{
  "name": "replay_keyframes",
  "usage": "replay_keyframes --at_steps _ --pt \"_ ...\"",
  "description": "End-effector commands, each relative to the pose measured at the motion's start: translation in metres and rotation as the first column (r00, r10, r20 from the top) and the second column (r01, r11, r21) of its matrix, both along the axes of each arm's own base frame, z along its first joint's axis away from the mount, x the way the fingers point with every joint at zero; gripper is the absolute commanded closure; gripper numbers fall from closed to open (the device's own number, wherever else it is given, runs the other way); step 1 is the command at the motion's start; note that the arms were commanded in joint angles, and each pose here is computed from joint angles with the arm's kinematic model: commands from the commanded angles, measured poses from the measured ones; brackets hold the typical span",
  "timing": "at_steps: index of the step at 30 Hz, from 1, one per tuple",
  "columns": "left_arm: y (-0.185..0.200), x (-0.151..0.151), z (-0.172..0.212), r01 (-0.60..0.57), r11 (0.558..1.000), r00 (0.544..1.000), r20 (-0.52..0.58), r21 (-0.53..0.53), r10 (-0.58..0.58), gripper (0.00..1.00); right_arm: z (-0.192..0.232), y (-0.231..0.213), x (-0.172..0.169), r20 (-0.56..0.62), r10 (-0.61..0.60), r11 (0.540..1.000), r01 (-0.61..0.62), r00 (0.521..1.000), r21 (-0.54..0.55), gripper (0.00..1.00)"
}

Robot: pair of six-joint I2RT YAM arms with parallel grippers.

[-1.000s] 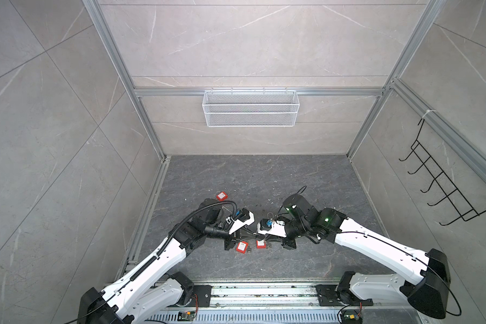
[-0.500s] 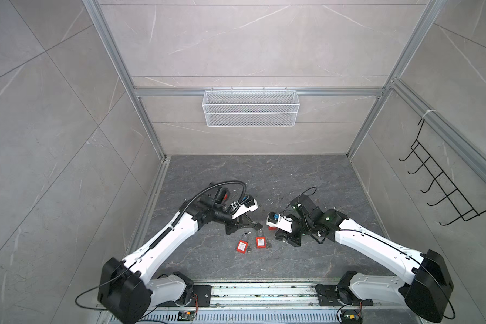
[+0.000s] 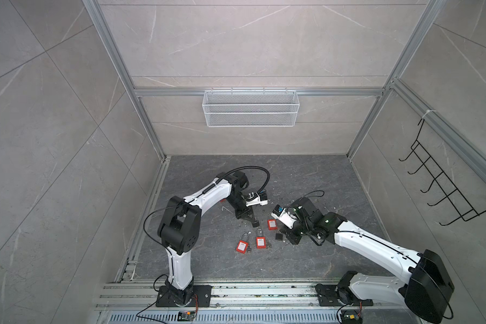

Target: Lock with the key

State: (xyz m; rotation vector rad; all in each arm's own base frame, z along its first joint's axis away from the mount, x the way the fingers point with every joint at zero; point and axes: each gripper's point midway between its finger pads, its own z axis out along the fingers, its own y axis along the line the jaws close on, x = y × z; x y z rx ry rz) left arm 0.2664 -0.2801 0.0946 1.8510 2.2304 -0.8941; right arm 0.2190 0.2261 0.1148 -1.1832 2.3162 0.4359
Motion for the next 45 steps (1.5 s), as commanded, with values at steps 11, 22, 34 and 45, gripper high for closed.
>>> replay_keyframes --at_steps 11,22,34,45 --pt "0.003 0.008 -0.034 0.05 0.994 0.993 -0.113 0.101 -0.039 1.0 -0.011 0.014 0.015 -0.113 -0.14 0.989 0.144 0.984 0.03 1.0" --pt "0.001 0.045 -0.056 -0.026 0.984 1.0 -0.008 0.176 0.028 0.83 -0.015 0.027 0.029 -0.194 -0.233 0.968 0.246 0.953 0.047 1.0" --pt "0.014 0.12 0.02 -0.353 0.929 0.9 0.231 -0.115 0.371 0.46 -0.017 0.052 0.045 -0.35 -0.33 0.934 0.358 0.876 0.015 1.0" --pt "0.063 0.063 0.081 -0.579 0.735 0.74 0.151 -0.352 0.656 0.46 -0.05 0.063 0.063 -0.428 -0.414 0.91 0.382 0.803 -0.164 1.0"
